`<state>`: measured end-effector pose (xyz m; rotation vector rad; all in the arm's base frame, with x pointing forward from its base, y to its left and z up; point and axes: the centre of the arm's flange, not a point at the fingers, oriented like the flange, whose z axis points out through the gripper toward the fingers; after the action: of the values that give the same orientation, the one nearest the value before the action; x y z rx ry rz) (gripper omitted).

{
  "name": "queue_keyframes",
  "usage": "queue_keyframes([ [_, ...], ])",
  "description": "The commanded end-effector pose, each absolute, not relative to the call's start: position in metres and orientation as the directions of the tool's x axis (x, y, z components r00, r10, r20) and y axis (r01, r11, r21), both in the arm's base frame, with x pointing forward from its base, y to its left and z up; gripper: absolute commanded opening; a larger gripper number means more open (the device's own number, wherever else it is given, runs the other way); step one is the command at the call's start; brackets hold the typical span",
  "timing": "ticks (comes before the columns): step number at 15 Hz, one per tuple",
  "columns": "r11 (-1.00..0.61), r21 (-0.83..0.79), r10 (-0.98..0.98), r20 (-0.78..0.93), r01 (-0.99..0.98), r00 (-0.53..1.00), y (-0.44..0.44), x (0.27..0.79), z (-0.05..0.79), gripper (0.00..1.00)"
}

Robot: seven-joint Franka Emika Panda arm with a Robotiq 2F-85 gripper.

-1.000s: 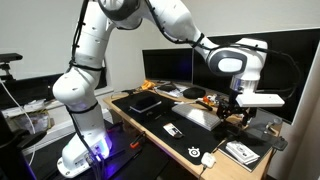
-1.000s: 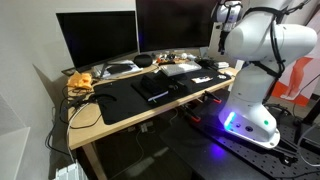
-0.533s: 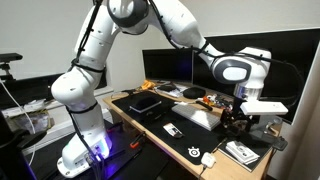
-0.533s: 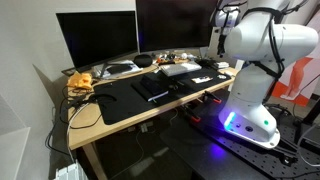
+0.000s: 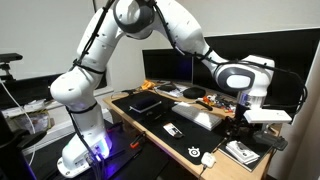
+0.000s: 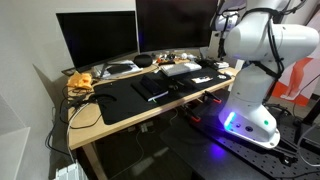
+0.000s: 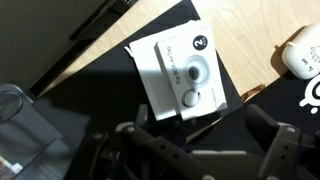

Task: Move the white object near the mouse to the left

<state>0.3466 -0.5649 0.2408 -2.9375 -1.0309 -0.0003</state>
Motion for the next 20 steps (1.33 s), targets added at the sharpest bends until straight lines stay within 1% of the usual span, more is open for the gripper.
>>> queue_keyframes([
  [1, -0.750, -0.010, 0.661, -0.010, 0.661, 0.750, -0.572, 0.338, 0.236, 1.00],
  [12, -0.643, -0.005, 0.763, -0.078, 0.766, 0.641, -0.574, 0.320, 0.219, 1.00],
  [19, -0.627, -0.008, 0.777, -0.076, 0.779, 0.624, -0.569, 0.324, 0.210, 1.00],
  [20, -0.625, -0.007, 0.779, -0.075, 0.781, 0.623, -0.568, 0.324, 0.209, 0.97],
])
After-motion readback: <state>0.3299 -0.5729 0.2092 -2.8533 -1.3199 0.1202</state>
